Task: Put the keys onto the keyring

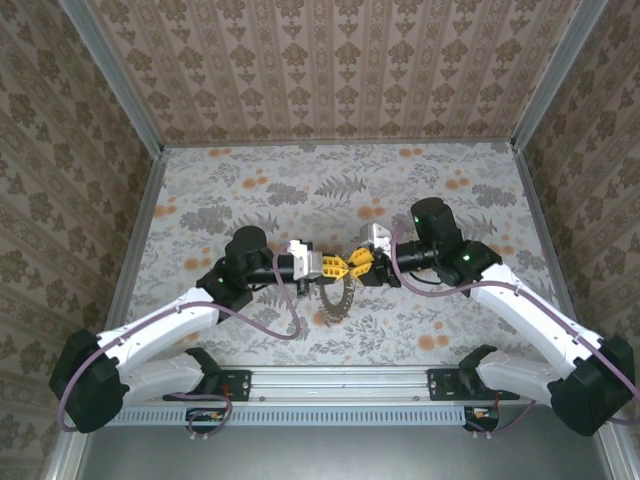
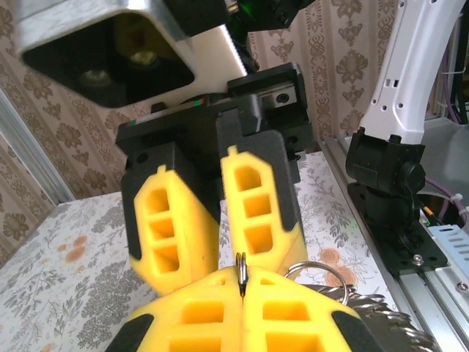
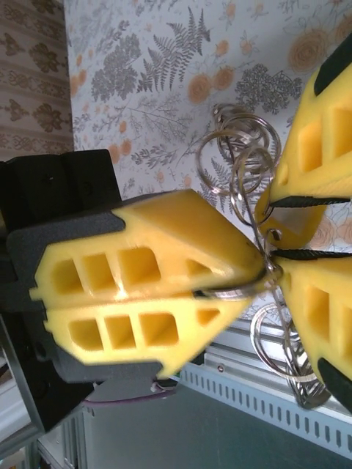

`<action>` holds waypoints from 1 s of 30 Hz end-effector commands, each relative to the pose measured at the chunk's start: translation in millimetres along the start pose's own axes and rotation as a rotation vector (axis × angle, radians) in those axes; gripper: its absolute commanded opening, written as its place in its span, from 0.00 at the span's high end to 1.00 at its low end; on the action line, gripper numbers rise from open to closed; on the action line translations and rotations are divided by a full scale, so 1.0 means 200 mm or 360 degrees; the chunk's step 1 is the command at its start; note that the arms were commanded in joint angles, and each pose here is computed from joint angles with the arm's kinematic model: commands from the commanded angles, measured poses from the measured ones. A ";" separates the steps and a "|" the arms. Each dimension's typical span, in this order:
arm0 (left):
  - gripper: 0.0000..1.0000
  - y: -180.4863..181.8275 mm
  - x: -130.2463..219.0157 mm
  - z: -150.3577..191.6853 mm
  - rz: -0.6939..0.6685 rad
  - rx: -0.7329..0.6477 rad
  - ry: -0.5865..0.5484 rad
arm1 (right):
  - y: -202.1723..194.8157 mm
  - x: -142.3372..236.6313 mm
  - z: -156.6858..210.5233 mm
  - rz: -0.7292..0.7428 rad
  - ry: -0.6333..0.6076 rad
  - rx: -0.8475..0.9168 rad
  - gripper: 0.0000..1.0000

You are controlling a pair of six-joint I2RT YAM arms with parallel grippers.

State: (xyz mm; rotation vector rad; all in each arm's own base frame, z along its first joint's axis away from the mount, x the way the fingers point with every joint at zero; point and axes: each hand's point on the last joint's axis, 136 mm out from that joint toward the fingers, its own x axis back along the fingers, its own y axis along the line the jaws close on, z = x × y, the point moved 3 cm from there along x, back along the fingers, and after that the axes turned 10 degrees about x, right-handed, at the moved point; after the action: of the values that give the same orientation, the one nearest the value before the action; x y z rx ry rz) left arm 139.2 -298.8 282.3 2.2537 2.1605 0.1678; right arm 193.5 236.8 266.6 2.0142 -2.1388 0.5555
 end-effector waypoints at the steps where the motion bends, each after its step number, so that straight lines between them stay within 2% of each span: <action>1: 1.00 -0.01 0.03 -0.08 -0.0045 -0.0100 -0.0096 | 0.06 0.04 0.03 0.0030 0.0019 0.0013 0.69; 7: 1.00 -0.02 0.06 -0.10 -0.0071 -0.0112 -0.0102 | 0.11 0.05 0.09 0.0132 -0.0006 0.0008 0.63; 10: 1.00 -0.04 0.08 -0.11 -0.0068 -0.0096 -0.0125 | 0.10 0.00 0.12 0.0195 0.0000 0.0024 0.63; 14: 1.00 -0.06 0.10 -0.11 -0.0052 -0.0080 -0.0132 | 0.08 -0.06 0.14 0.0394 0.0012 0.0112 0.63; 17: 1.00 -0.08 0.11 -0.11 -0.0055 -0.0081 -0.0134 | 0.05 -0.05 0.12 0.0500 -0.0058 0.0131 0.63; 22: 1.00 -0.10 0.13 -0.12 -0.0046 -0.0089 -0.0125 | 0.08 -0.06 0.11 0.0443 -0.0102 0.0168 0.61; 30: 1.00 -0.10 0.15 -0.13 -0.0050 -0.0092 -0.0122 | 0.06 -0.11 0.06 0.0491 -0.0155 0.0190 0.63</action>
State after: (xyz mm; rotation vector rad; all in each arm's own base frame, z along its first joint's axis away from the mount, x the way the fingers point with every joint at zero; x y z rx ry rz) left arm 120.7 -274.4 301.6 2.1615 2.1482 0.1473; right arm 179.7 249.0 235.9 1.8324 -2.4851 0.6661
